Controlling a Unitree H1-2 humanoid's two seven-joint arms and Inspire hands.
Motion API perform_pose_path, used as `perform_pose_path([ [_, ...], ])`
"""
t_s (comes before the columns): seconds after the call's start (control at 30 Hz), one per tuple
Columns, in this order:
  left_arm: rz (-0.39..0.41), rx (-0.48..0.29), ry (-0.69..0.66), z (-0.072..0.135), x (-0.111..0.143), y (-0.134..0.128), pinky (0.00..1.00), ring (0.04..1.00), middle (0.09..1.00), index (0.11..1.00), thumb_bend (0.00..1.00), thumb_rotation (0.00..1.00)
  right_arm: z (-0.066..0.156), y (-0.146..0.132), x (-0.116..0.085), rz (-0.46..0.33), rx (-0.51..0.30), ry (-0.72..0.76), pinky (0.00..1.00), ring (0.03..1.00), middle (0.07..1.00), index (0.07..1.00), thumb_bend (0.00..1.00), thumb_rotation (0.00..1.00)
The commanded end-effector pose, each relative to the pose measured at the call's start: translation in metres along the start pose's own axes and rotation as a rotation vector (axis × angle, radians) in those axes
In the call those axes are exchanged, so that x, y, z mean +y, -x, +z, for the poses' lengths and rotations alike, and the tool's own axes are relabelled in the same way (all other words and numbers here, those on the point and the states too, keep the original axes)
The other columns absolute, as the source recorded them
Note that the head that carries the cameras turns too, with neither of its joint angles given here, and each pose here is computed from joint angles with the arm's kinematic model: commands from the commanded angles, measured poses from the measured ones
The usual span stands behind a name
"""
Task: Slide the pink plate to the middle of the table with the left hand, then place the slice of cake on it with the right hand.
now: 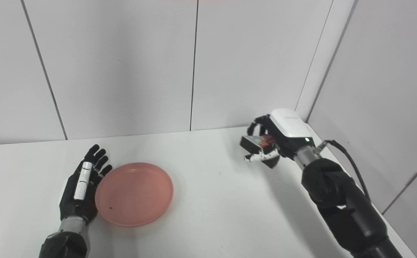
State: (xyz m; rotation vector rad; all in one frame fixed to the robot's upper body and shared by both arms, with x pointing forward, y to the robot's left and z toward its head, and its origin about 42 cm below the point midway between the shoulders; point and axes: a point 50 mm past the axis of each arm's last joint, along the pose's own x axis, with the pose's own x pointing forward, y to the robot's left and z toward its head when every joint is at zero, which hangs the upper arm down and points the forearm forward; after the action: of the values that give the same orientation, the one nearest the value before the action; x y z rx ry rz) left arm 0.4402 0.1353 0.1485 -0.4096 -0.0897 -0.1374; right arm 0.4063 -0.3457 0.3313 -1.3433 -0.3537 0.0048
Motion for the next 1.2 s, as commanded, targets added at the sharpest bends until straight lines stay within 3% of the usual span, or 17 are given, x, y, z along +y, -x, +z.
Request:
perform_pose_path([
  [0.0,0.036,0.108,0.014,-0.025,0.003,0.010,0.89,0.923,0.882,0.836,0.79,0.64,0.017,-0.013,-0.028,-0.061,-0.048,0.021,0.15,0.210,0.299,0.480,0.53,0.15],
  [0.33,0.028,0.113,-0.024,-0.037,-0.011,0.008,0.87,0.926,0.901,0.856,0.74,0.69,0.057,-0.043,-0.022,-0.047,-0.208,-0.034,0.15,0.211,0.294,0.479,0.53,0.16],
  [0.7,0.018,0.113,-0.010,-0.049,-0.028,0.004,0.88,0.925,0.888,0.845,0.76,0.69,0.124,-0.066,0.011,0.024,-0.362,-0.132,0.13,0.189,0.276,0.476,0.53,0.16],
  [1.17,0.009,0.108,-0.010,-0.055,-0.037,-0.002,0.87,0.916,0.867,0.839,0.86,0.68,0.162,-0.082,0.058,0.120,-0.392,-0.161,0.12,0.178,0.268,0.477,0.53,0.15],
])
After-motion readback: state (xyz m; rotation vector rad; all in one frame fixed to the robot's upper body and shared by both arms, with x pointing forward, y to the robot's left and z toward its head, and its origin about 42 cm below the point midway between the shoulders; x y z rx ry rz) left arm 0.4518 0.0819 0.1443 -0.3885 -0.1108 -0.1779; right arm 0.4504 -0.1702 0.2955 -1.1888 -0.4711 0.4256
